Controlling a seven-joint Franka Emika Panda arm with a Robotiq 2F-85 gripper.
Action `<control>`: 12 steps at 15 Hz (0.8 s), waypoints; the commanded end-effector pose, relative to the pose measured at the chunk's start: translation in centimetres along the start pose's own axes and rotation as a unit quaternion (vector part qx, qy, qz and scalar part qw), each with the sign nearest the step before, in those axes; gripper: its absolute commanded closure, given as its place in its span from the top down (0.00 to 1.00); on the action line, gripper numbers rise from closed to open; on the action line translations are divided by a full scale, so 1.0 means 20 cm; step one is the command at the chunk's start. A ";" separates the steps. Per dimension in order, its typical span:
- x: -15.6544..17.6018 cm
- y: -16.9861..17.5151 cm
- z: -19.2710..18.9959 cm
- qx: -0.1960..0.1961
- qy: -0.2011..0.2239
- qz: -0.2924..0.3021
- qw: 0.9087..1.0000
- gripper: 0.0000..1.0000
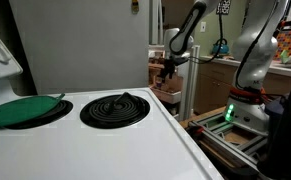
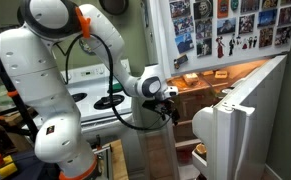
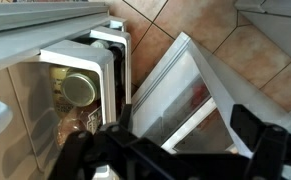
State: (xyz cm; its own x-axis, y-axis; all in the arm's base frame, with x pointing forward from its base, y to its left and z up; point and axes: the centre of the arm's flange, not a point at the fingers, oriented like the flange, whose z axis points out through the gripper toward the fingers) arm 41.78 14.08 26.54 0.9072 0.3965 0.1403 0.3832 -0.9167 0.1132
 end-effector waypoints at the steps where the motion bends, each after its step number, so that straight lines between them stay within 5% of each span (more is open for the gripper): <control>1: 0.04 -0.02 0.18 -0.011 0.002 0.021 1.000 1.00; 12: 0.03 0.00 0.14 -0.008 -0.004 0.020 1.000 1.00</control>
State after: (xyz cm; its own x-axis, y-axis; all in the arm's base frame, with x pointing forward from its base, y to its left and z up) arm 42.81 14.20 23.84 0.9228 0.3597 0.1380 0.3443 -0.9306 0.1241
